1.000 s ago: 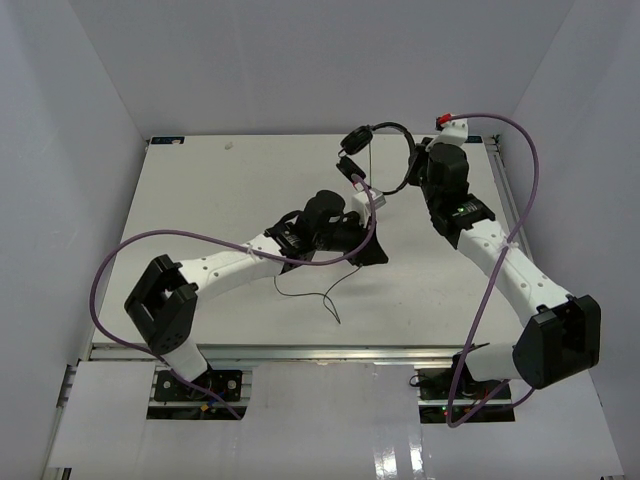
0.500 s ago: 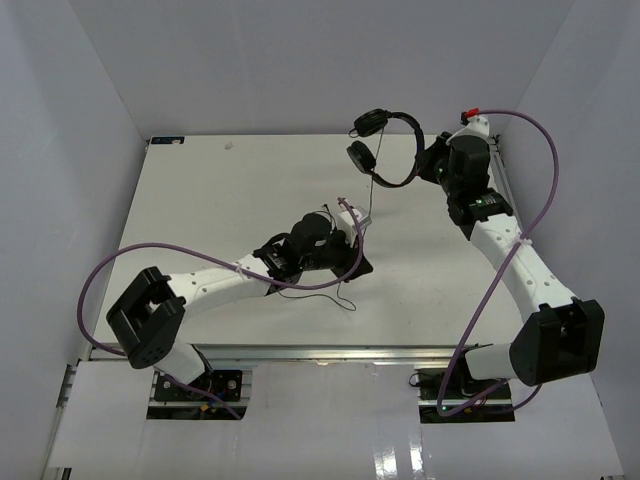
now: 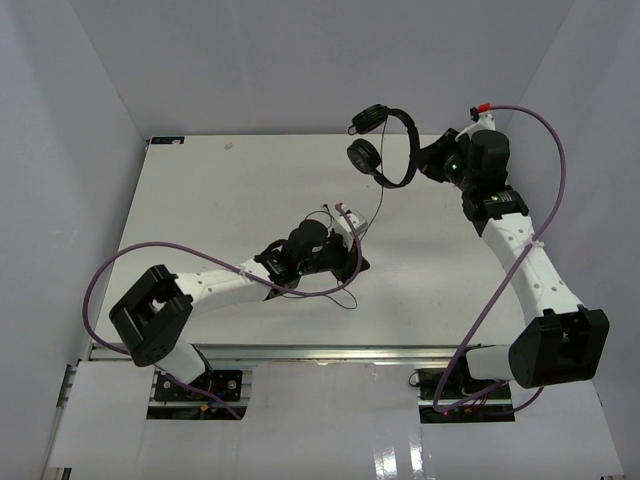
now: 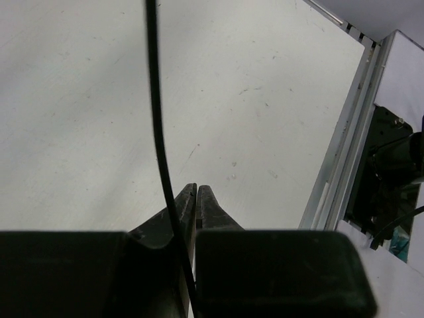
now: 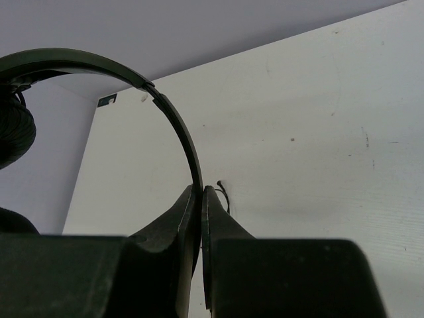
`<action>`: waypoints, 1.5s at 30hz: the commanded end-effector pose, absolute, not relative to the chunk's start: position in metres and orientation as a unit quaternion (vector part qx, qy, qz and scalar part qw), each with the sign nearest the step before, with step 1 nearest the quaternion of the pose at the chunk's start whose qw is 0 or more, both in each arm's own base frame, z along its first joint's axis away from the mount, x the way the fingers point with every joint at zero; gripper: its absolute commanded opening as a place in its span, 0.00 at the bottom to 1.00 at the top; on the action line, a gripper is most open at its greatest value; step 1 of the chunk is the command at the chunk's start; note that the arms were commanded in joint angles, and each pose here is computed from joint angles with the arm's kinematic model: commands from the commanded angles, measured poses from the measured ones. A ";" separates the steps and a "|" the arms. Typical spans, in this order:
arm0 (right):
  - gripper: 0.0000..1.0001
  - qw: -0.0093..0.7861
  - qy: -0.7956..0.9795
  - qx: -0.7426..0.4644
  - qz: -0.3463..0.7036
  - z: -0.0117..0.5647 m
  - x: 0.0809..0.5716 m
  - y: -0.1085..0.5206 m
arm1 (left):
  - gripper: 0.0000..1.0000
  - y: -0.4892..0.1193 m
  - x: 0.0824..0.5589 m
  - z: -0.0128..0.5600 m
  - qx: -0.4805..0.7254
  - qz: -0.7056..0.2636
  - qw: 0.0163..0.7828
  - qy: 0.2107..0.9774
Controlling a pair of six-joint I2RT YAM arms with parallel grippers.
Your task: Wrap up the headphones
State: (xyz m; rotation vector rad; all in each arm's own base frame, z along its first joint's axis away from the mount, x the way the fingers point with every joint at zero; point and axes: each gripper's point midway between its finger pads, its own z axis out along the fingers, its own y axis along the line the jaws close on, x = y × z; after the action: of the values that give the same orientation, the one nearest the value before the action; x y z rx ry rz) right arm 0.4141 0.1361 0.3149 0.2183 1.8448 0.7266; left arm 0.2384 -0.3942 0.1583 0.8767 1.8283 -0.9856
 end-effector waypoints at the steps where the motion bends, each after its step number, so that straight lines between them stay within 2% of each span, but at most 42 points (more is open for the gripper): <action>1: 0.08 0.572 0.727 0.045 0.378 0.383 0.391 0.142 | 0.15 -0.378 0.264 0.155 0.340 -0.372 0.459 0.732; 5: 0.08 0.563 0.723 0.007 0.401 0.388 0.380 0.143 | 0.15 -0.363 0.283 0.158 0.322 -0.369 0.475 0.731; 14: 0.08 0.565 0.670 -0.208 0.434 0.395 0.330 0.169 | 0.19 -0.346 0.318 0.173 0.322 -0.393 0.485 0.712; 23: 0.08 0.579 0.629 -0.407 0.321 0.357 0.298 0.164 | 0.07 -0.314 0.354 0.190 0.328 -0.379 0.490 0.714; 29: 0.08 0.566 0.608 -0.502 0.239 0.319 0.287 0.156 | 0.06 -0.286 0.374 0.198 0.314 -0.372 0.490 0.723; 38: 0.08 0.540 0.623 -0.549 0.136 0.265 0.294 0.157 | 0.08 -0.292 0.371 0.232 0.332 -0.402 0.472 0.710; 45: 0.08 0.535 0.638 -0.551 0.057 0.240 0.315 0.156 | 0.08 -0.298 0.344 0.243 0.357 -0.446 0.413 0.709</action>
State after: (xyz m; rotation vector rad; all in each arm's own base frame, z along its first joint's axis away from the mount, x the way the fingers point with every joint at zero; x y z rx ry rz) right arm 0.3008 0.1644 0.2504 -1.3004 1.5005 0.3108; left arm 0.3516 -0.3047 0.2147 0.8630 1.8028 -1.0739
